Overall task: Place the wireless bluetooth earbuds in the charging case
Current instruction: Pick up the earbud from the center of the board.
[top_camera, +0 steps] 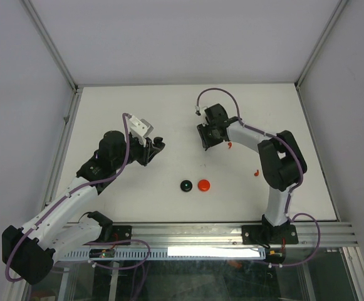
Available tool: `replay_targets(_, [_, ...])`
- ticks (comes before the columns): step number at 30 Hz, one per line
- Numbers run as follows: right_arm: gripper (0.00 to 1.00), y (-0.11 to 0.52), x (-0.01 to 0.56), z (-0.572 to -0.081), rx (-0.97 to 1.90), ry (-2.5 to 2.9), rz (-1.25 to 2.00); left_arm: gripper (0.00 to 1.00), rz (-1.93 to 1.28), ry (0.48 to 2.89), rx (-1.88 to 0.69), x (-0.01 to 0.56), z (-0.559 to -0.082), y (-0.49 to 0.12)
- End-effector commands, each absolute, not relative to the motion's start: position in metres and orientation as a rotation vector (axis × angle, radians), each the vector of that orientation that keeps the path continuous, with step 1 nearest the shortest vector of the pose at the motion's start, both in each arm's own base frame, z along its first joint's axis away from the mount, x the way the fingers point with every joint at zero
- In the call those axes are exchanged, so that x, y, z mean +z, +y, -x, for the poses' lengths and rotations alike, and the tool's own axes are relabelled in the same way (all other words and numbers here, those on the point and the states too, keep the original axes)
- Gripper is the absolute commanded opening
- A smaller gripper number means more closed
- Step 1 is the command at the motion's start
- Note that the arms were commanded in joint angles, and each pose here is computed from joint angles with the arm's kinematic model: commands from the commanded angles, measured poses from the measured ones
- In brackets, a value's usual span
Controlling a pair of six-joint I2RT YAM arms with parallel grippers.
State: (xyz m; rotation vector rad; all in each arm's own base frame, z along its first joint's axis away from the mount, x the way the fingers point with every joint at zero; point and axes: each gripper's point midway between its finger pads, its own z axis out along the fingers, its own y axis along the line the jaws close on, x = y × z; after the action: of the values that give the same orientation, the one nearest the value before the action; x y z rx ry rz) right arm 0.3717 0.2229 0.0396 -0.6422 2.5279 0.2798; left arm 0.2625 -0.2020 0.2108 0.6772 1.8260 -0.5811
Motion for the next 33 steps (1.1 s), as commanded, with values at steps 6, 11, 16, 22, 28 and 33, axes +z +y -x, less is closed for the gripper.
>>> replay_targets(6, [0.36, 0.232, 0.043, -0.391, 0.222, 2.468, 0.692, 0.0, -0.666, 1.741, -0.594, 0.241, -0.269, -0.205])
replay_targets(11, [0.35, 0.231, 0.038, -0.39, 0.213, 2.481, 0.709, 0.0, -0.676, 1.734, -0.602, 0.242, -0.268, -0.206])
replay_targets(16, [0.33, 0.231, 0.03, -0.39, 0.205, 2.501, 0.721, 0.0, -0.684, 1.731, -0.606, 0.242, -0.266, -0.206])
replay_targets(22, [0.27, 0.226, 0.03, -0.386, 0.169, 2.515, 0.738, 0.0, -0.702, 1.721, -0.618, 0.242, -0.265, -0.209])
replay_targets(28, [0.26, 0.223, 0.039, -0.379, 0.163, 2.502, 0.754, 0.0, -0.712, 1.708, -0.635, 0.244, -0.263, -0.211])
replay_targets(33, [0.21, 0.224, 0.036, -0.374, 0.126, 2.507, 0.778, 0.0, -0.714, 1.702, -0.637, 0.244, -0.262, -0.211])
